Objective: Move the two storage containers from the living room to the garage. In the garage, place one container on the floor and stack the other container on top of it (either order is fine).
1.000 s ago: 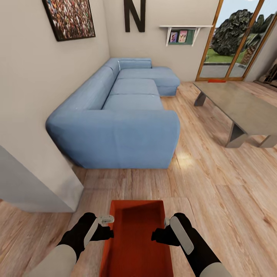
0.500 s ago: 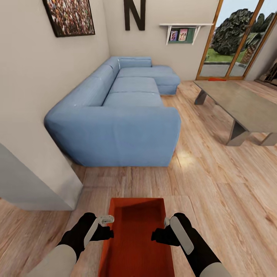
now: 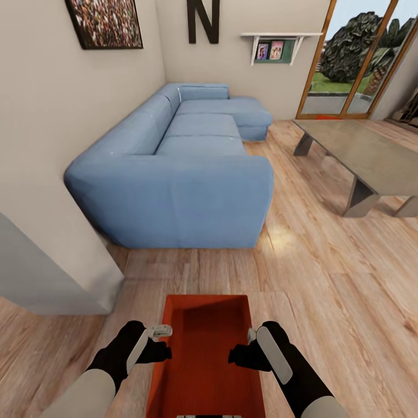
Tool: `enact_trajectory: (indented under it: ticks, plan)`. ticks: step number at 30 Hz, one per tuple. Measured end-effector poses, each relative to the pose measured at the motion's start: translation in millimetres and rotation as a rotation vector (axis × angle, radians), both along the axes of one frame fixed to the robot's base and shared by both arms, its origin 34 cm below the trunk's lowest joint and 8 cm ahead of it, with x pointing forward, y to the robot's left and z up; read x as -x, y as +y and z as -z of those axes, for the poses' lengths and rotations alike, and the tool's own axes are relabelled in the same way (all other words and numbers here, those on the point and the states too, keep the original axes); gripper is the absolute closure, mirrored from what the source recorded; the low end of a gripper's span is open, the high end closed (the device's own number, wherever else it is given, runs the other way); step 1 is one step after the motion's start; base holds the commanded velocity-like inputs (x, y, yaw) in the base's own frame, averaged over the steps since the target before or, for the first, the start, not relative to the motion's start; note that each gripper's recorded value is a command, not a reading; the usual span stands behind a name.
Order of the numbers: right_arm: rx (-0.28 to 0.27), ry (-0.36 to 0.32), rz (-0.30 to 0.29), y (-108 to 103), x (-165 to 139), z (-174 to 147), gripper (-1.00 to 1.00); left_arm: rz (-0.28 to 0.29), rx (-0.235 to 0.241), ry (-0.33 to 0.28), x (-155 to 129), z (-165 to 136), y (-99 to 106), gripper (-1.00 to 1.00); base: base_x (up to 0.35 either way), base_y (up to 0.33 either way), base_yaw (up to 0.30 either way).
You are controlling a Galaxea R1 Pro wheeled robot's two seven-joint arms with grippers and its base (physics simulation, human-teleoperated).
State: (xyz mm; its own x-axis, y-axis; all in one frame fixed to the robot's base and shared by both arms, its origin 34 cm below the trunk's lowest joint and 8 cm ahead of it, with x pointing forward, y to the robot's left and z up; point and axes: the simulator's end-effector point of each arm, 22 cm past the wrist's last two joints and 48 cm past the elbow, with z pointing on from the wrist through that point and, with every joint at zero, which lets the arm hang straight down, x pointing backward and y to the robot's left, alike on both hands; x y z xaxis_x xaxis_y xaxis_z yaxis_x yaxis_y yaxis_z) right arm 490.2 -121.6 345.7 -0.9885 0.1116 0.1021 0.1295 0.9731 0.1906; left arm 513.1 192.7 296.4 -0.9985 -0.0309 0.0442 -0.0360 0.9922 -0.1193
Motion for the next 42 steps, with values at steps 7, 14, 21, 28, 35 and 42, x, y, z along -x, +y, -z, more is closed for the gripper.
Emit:
enact_trajectory:
  ticks: [7, 14, 21, 28, 35, 42]
  plan:
    - [0.0, -0.001, 0.0, 0.2, 1.2, 6.4, -1.0, 0.0, 0.0, 0.0, 1.3, 6.5, 0.1, -1.0, 0.0, 0.0, 0.0]
    - [0.0, 0.0, 0.0, 0.0, 1.4, 6.5, -1.0, 0.0, 0.0, 0.0, 1.4, 6.5, 0.0, -1.0, 0.0, 0.0, 0.0]
    - [0.0, 0.0, 0.0, 0.0, 1.3, 6.5, -1.0, -0.002, 0.01, 0.0, 1.3, 6.2, -2.1, -1.0, 0.0, 0.0, 0.0]
    - [0.0, 0.0, 0.0, -0.1, 1.4, 6.6, -1.0, -0.002, 0.011, 0.0, 1.2, 6.2, -2.5, -1.0, 0.0, 0.0, 0.0]
    - [0.0, 0.0, 0.0, 0.0, 1.4, 6.6, -1.0, -0.002, 0.01, 0.0, 1.3, 6.3, -2.1, -1.0, -0.011, 0.0, 0.0]
    - [0.0, 0.0, 0.0, 0.1, 1.5, 6.8, -1.0, -0.001, 0.01, 0.0, 1.3, 6.5, -2.2, -1.0, -0.197, 0.0, 0.0]
